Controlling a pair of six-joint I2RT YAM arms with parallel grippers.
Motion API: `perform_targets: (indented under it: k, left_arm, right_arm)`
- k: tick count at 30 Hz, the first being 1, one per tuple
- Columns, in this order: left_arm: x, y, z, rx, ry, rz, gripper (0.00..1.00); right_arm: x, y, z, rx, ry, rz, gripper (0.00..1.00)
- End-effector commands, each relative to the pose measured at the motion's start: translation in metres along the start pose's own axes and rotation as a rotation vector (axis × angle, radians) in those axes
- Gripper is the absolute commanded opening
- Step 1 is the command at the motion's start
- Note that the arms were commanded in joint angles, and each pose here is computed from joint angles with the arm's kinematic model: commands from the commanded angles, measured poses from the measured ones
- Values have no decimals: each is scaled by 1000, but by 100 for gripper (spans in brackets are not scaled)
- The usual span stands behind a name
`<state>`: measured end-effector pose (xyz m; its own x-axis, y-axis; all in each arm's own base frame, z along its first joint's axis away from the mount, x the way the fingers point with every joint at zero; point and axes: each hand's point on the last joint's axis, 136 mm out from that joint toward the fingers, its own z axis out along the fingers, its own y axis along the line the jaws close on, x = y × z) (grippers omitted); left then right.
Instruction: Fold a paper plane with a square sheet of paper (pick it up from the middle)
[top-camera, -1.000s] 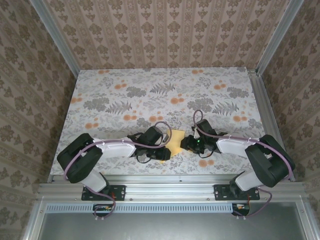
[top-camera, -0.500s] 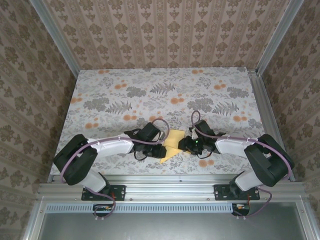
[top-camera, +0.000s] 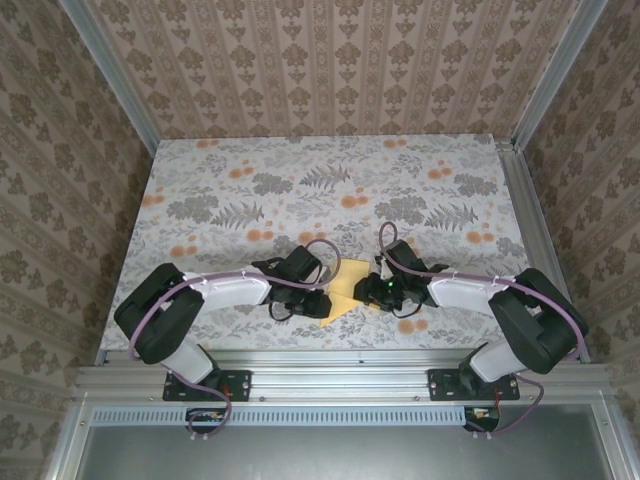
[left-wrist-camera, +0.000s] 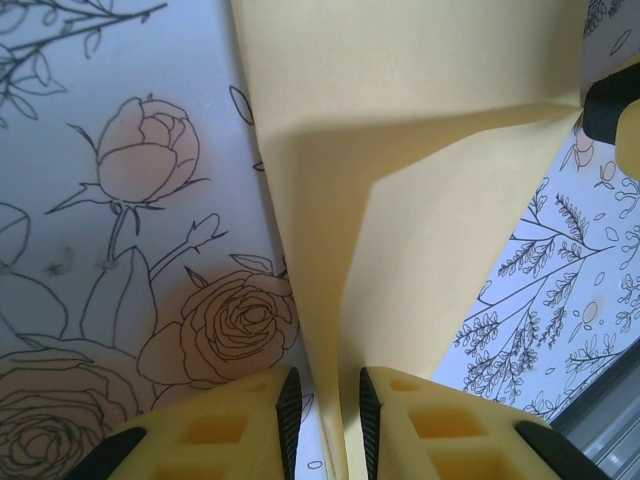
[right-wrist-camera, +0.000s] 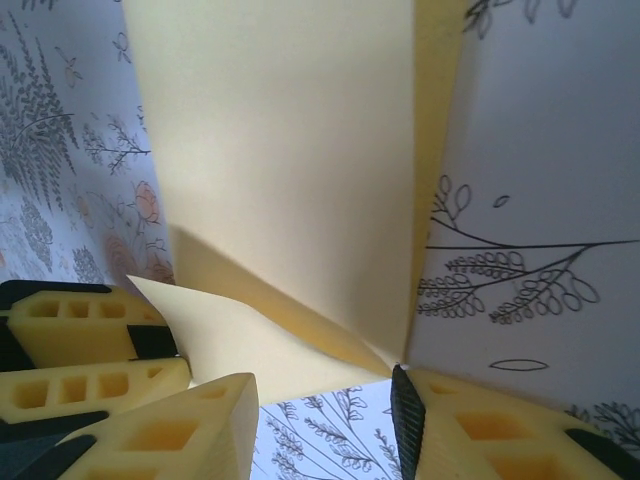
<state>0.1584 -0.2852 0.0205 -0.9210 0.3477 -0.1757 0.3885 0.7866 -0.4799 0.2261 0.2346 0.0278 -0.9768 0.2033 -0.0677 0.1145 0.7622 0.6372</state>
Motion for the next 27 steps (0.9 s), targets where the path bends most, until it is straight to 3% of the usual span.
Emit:
perform_targets:
  k: [1,16,22,27]
  left_arm:
    - [4,4,6,-7,21,14,26]
    - [12,18,16,-57,62,11,24]
    - [3,7,1,-46,29,23,24]
    - [-8,-2,-28,-67,-18,50,27]
  right_arm:
    - [-3,6,2,0,-3,5,43]
    - [-4,28,-1,-125,-10,34,43]
    - [-2,4,-12,25,-28,5,43]
    - [-1,-3,-13,57,-35,3,44]
